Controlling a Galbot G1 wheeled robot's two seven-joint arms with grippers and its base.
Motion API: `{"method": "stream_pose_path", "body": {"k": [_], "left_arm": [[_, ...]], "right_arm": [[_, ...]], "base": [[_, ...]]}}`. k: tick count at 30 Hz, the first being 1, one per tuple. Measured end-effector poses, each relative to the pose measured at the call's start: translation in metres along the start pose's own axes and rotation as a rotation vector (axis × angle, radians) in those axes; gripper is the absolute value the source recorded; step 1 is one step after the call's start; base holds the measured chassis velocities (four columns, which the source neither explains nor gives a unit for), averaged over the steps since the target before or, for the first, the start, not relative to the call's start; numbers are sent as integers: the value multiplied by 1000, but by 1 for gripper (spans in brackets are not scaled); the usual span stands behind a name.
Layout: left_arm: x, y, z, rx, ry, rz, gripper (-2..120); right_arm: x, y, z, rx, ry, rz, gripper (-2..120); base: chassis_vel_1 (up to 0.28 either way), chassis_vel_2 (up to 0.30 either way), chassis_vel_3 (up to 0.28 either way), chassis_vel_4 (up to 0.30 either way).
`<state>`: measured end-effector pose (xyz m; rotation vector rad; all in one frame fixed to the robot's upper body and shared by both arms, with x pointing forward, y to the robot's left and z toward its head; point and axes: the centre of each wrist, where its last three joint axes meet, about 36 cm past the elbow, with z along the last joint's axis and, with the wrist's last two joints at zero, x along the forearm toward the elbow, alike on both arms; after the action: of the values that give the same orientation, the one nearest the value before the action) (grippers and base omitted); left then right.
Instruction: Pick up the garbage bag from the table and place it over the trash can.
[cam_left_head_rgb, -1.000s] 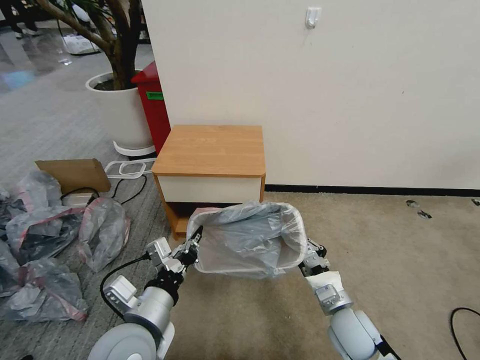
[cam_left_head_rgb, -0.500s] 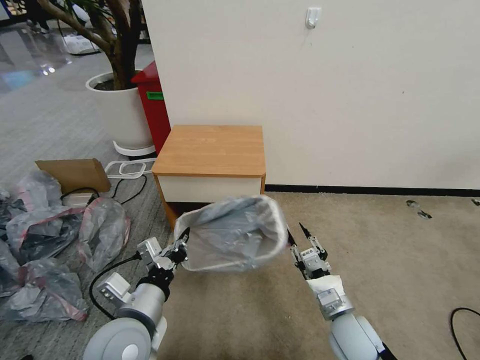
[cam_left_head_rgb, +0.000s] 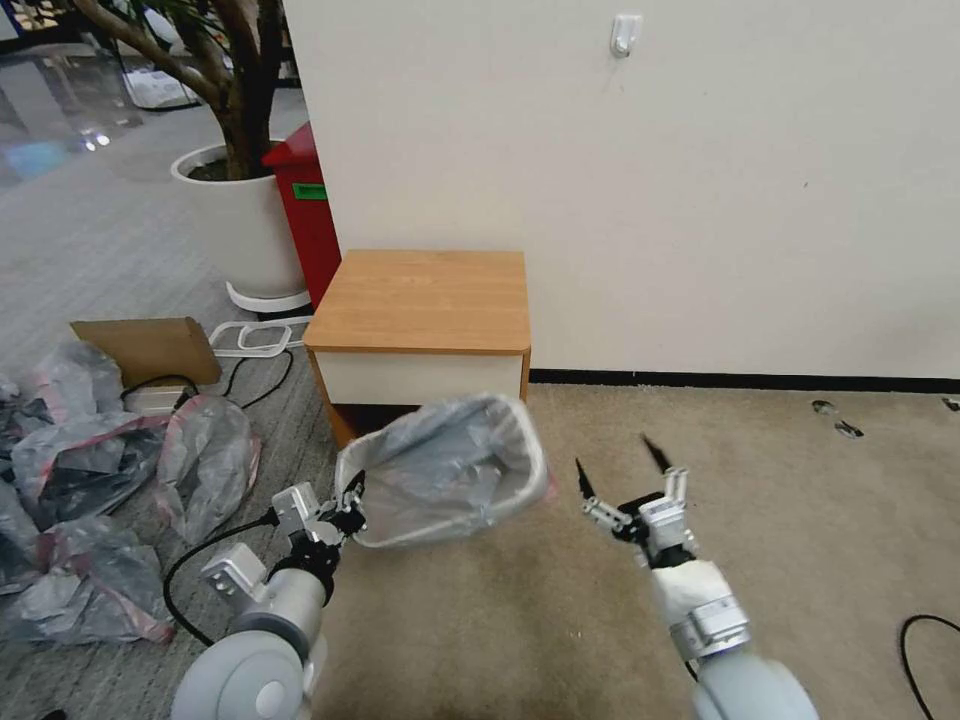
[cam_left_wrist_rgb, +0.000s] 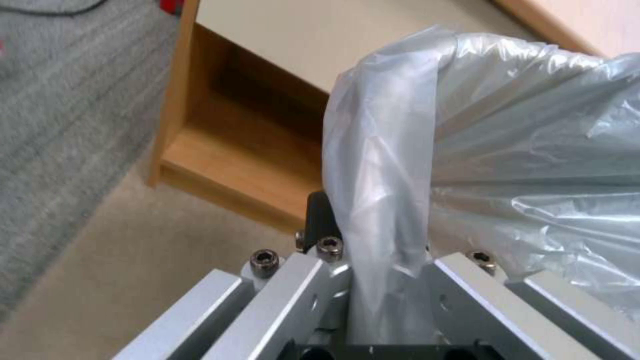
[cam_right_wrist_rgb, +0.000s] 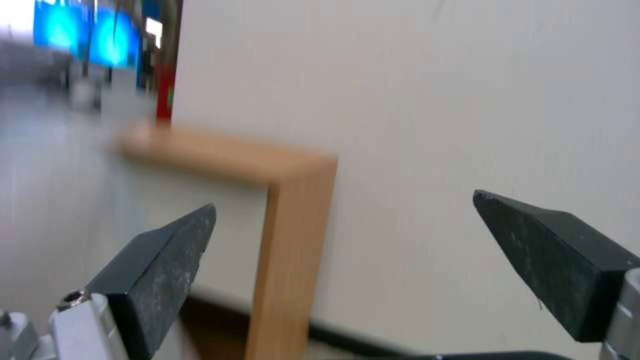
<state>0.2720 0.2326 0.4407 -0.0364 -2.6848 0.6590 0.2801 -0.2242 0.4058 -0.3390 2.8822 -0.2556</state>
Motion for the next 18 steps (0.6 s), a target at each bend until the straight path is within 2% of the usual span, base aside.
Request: {"method": "stream_pose_path", "body": {"k": [3, 4, 7, 9, 10, 11, 12, 13, 15, 18], "left_arm": [[1, -1, 2, -126, -10, -15, 0], [1, -1, 2, -126, -10, -15, 0], [4, -8, 7, -259, -27, -41, 0], [4, -9, 9, -289, -30, -49, 0], [6, -12, 12, -344, -36, -62, 0], [6, -13, 14, -367, -38, -65, 0], [6, -15, 19, -433, -50, -71, 0], [6, -15, 19, -433, -50, -71, 0], [4, -18, 23, -497, -71, -80, 0], [3, -21, 24, -510, -76, -78, 0]], "right_arm": [[-16, -1, -46, -4, -93, -41, 86], [-16, -1, -46, -4, -93, -41, 86], [-19, 5, -80, 27, -107, -182, 70], [-18, 8, -86, 40, -99, -229, 68], [-14, 14, -94, 64, -71, -308, 63], [-12, 16, -96, 75, -56, -343, 59], [-8, 21, -101, 107, -9, -437, 52], [-8, 21, -101, 107, -9, -437, 52], [-8, 24, -101, 166, 57, -554, 41], [-13, 23, -97, 207, 103, -615, 34]], "base": [[0, 0, 0, 0], [0, 0, 0, 0], [0, 0, 0, 0], [0, 0, 0, 0], [0, 0, 0, 0], [0, 0, 0, 0], [0, 0, 0, 0], [0, 0, 0, 0], [0, 0, 0, 0], [0, 0, 0, 0]]}}
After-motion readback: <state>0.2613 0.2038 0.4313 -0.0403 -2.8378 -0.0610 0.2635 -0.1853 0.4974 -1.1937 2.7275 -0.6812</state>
